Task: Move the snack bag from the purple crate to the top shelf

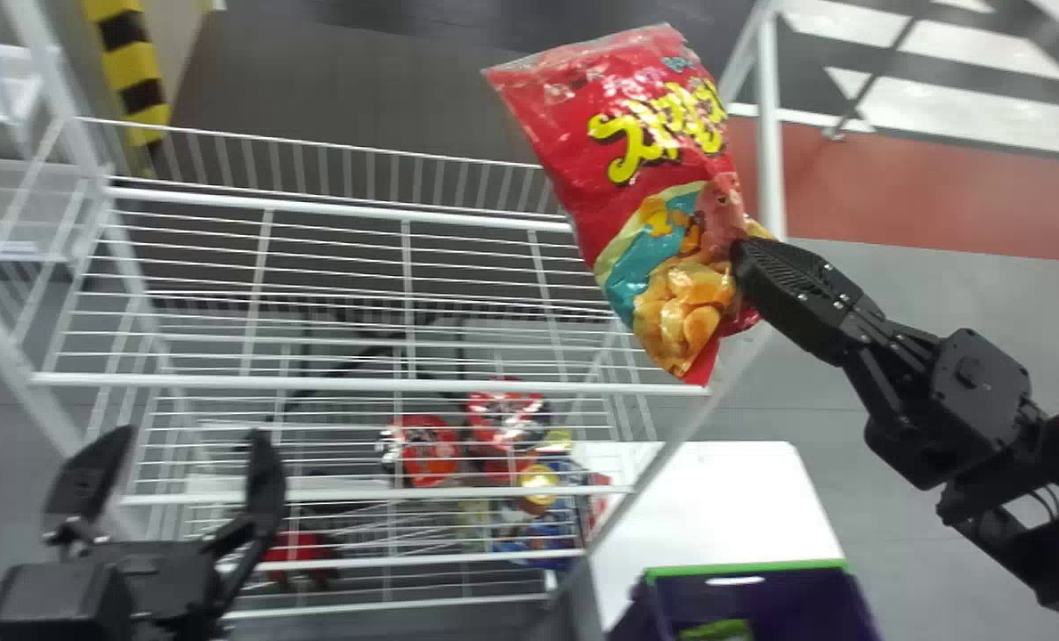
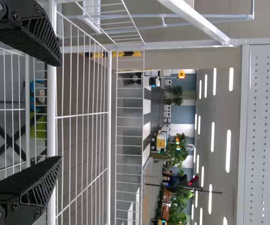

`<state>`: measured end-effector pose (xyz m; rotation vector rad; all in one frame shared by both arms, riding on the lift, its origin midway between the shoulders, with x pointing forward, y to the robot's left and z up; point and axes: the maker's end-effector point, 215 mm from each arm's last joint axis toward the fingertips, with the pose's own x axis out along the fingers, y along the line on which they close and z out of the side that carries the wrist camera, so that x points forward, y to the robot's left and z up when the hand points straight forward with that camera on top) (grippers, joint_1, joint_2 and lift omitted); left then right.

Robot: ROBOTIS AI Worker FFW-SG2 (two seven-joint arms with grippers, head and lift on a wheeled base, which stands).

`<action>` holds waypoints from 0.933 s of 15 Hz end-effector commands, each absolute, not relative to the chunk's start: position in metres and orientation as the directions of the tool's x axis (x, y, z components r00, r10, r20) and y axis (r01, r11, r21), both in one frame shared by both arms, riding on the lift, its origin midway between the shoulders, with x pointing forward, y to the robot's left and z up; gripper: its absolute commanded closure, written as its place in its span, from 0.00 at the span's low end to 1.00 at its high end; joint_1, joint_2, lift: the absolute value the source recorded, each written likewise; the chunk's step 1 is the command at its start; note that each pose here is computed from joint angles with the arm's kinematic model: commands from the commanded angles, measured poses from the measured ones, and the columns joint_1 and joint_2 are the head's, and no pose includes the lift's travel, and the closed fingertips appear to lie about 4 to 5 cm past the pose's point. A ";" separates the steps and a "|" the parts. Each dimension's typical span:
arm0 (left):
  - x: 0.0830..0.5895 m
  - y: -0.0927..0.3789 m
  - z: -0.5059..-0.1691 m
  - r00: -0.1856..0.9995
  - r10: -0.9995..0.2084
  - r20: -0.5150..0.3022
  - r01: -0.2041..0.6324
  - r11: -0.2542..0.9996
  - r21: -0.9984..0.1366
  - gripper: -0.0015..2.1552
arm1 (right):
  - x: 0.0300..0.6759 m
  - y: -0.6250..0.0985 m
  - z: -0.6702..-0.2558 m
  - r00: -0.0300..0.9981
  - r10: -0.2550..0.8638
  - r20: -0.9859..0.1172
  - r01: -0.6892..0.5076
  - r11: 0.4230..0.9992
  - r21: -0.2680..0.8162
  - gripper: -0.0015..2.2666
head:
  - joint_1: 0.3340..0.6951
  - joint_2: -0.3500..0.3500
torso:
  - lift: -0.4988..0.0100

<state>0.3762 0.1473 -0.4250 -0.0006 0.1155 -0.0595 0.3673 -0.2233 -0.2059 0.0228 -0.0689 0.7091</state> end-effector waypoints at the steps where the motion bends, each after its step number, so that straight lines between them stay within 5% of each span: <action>1: 0.376 0.150 -0.426 0.992 -0.058 -0.115 0.058 0.998 -0.004 0.05 | 0.373 -0.171 -0.213 0.731 0.670 0.130 -0.667 0.741 -0.074 0.73 | 1.00 0.31 | 0.98; 6: 0.373 0.155 -0.423 0.994 -0.051 -0.097 0.050 0.999 -0.010 0.05 | 0.403 -0.124 -0.234 0.756 0.618 0.215 -0.622 0.781 -0.060 0.73 | 1.00 0.50 | 0.98; 14: 0.368 0.166 -0.422 0.996 -0.036 -0.077 0.034 0.999 -0.024 0.05 | 0.466 -0.096 -0.297 0.776 0.612 0.153 -0.626 0.778 0.063 0.73 | 1.00 0.61 | 0.98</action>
